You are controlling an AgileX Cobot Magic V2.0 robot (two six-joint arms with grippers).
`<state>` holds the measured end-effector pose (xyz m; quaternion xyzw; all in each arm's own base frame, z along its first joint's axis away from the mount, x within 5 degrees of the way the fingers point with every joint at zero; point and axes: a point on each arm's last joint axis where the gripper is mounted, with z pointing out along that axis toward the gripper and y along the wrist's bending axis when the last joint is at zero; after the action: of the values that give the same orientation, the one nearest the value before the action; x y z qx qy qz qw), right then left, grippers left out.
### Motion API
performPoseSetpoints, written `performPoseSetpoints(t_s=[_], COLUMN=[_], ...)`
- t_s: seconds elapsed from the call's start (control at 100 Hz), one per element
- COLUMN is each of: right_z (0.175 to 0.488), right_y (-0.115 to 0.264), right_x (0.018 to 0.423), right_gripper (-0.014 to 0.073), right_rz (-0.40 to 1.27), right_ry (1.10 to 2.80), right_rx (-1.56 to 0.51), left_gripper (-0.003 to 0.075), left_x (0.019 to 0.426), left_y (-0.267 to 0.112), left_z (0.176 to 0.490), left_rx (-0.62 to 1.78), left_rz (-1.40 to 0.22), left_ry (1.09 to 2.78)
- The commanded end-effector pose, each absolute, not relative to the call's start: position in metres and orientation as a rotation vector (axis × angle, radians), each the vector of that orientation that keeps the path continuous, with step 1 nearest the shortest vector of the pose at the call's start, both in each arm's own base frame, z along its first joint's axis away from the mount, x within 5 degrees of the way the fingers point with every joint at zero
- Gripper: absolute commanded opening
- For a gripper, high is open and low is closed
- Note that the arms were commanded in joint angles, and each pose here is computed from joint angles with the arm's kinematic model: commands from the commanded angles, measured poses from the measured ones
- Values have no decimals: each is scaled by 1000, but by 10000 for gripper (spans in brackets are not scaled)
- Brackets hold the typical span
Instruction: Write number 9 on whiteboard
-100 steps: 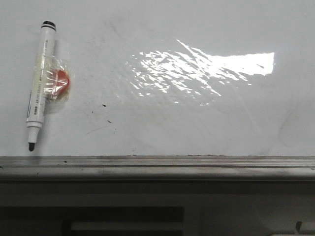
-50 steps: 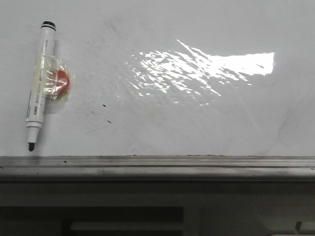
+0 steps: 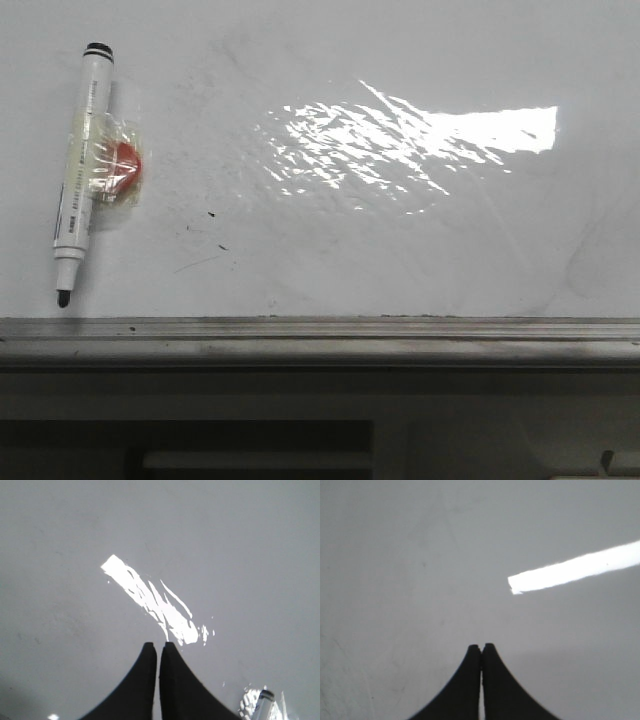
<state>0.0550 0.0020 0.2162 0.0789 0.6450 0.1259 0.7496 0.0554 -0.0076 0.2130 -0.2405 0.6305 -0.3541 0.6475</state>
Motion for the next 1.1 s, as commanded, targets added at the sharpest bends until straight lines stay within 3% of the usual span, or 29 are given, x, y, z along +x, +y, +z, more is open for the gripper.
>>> performPoseSetpoints(t_s=[0.0, 0.12, 0.32, 0.43, 0.52, 0.59, 0.62, 0.69, 0.85, 1.09], right_z=[219, 245, 296, 327, 344, 350, 351, 351, 352, 352], right_y=[-1, 2, 7, 7, 8, 8, 9, 9, 12, 14], right_x=[53, 48, 44, 51, 60, 65, 67, 68, 67, 75], right_gripper=[-61, -61, -60, 7, 188, 347, 409, 463, 459, 459], right_rz=[328, 377, 186, 108, 101, 107, 110, 115, 144, 154], right_ry=[1327, 1349, 1695, 1782, 1824, 1834, 1837, 1840, 1829, 1836], right_rx=[247, 245, 38, -43, -57, -61, -64, -65, -101, -129], left_gripper=[-20, -20, -6, 148, 342, 425, 431, 412, 375, 375], left_x=[53, 49, 57, 76, 92, 103, 107, 114, 122, 137], left_y=[-3, -14, -21, -25, -31, -38, -41, -51, -72, -94], left_z=[217, 232, 284, 306, 314, 315, 314, 310, 308, 298], left_rx=[-619, -413, -36, 93, 133, 137, 157, 237, 321, 377], left_rz=[-853, -790, -460, -365, -377, -445, -476, -559, -759, -789], left_ry=[1331, 1480, 1722, 1796, 1906, 1994, 2024, 2079, 2074, 2094])
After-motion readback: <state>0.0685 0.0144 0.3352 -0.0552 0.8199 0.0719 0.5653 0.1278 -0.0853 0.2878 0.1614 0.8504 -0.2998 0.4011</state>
